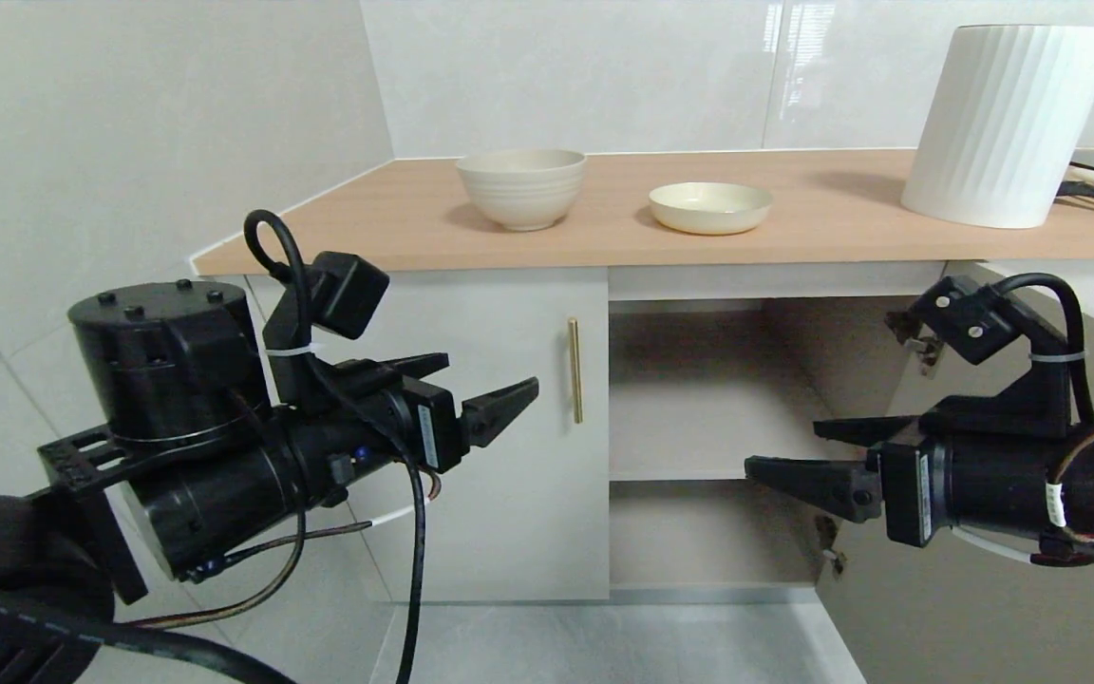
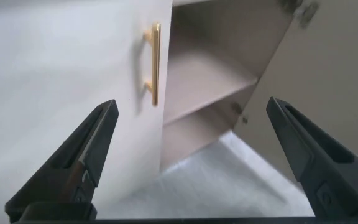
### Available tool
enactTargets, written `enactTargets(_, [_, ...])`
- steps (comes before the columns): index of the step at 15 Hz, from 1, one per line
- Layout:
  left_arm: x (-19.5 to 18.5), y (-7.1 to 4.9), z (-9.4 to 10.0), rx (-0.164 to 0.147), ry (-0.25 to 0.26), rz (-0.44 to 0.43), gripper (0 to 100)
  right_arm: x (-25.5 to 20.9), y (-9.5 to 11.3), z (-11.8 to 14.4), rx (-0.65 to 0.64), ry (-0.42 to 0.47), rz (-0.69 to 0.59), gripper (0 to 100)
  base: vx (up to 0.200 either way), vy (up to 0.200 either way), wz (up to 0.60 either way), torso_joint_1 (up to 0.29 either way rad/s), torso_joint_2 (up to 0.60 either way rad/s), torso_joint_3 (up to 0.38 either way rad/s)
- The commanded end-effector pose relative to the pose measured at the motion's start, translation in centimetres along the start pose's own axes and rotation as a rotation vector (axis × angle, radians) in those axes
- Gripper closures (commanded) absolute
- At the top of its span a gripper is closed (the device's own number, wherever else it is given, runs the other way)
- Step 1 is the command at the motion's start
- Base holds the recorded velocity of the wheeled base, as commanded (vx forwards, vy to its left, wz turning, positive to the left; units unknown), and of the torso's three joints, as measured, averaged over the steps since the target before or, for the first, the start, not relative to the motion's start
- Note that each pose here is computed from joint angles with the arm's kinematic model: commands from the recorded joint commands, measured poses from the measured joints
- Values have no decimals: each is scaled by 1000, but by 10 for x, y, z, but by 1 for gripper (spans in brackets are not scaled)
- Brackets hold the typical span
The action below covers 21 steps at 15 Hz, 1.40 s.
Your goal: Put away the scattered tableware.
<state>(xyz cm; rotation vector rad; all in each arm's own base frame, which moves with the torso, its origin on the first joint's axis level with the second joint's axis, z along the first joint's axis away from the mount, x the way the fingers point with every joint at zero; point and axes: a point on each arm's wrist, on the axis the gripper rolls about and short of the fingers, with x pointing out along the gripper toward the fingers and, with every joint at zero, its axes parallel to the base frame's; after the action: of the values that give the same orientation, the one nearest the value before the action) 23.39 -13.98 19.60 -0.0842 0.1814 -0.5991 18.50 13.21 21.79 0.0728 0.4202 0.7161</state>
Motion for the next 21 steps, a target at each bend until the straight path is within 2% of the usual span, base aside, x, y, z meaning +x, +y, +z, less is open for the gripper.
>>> enactTargets(1, [-10,-2,11,7,-47,18,0,1,2,-1,-1,3,3,0,0,0,0,0,0,0])
enactTargets(5, [-24,-4,26,26,-68,27,0,0,1,0,-1,-3,-15,0,0,0,0,0,0,0])
enactTargets(8, [-32,-2,30,23,-45,39,0,0,1,0,-1,-5,-25,0,200,0,0,1,2,2])
enactTargets(12, [-33,-2,32,23,-51,38,0,0,1,0,-1,-6,-27,0,200,0,0,1,4,5])
enactTargets(14, [-37,-3,35,23,-66,37,0,0,1,0,-1,-7,-26,0,200,0,0,2,-2,0])
enactTargets(16, [-42,-4,39,26,-87,33,0,0,1,1,-2,-10,-26,0,0,0,0,0,0,0])
enactTargets(18, [-56,-8,49,28,-137,23,0,0,2,3,-13,-31,-16,0,0,0,0,0,0,0])
enactTargets(20, [-66,-10,58,28,-181,17,0,0,4,12,-23,-131,-6,0,0,0,0,0,0,0])
enactTargets(21, [-67,-10,59,28,-186,18,0,0,4,14,-24,-163,-11,0,0,0,0,0,0,0])
